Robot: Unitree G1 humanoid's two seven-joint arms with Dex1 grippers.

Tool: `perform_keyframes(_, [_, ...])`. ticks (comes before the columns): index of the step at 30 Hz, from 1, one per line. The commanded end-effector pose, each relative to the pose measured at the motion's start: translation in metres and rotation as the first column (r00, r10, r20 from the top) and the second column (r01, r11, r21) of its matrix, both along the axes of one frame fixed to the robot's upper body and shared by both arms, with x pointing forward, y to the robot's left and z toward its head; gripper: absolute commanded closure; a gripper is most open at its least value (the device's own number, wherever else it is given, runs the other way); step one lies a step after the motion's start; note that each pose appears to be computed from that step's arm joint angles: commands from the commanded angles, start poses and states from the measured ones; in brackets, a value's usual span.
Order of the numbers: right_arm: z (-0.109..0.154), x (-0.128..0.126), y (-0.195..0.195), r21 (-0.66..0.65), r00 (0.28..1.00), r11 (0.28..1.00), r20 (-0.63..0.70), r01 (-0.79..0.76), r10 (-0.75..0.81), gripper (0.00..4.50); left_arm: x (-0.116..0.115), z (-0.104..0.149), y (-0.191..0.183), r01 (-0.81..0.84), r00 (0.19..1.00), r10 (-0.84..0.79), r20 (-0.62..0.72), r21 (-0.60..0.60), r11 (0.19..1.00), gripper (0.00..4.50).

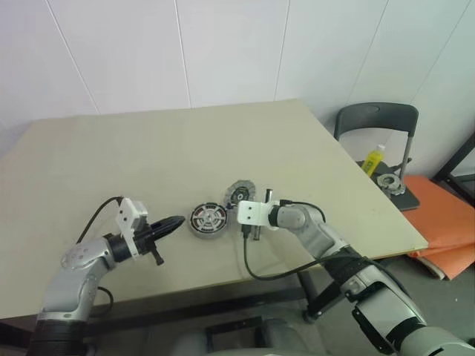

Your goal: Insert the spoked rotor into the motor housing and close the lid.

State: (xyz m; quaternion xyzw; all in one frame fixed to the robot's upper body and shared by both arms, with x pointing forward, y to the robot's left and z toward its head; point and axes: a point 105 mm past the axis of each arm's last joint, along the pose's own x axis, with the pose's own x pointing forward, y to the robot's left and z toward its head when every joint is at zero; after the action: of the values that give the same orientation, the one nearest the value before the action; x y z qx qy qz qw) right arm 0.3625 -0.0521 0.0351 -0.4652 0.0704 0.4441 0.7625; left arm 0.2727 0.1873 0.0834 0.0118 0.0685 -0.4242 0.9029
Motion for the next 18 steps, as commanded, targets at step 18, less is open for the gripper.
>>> perform_keyframes(18, [0.099, 0.002, 0.044, 0.770, 0.907, 0.566, -0.411, 0.295, 0.088, 4.50, 0.005, 0.015, -0.003, 0.022, 0.999, -0.021, 0.042, -0.009, 1.000, 4.46])
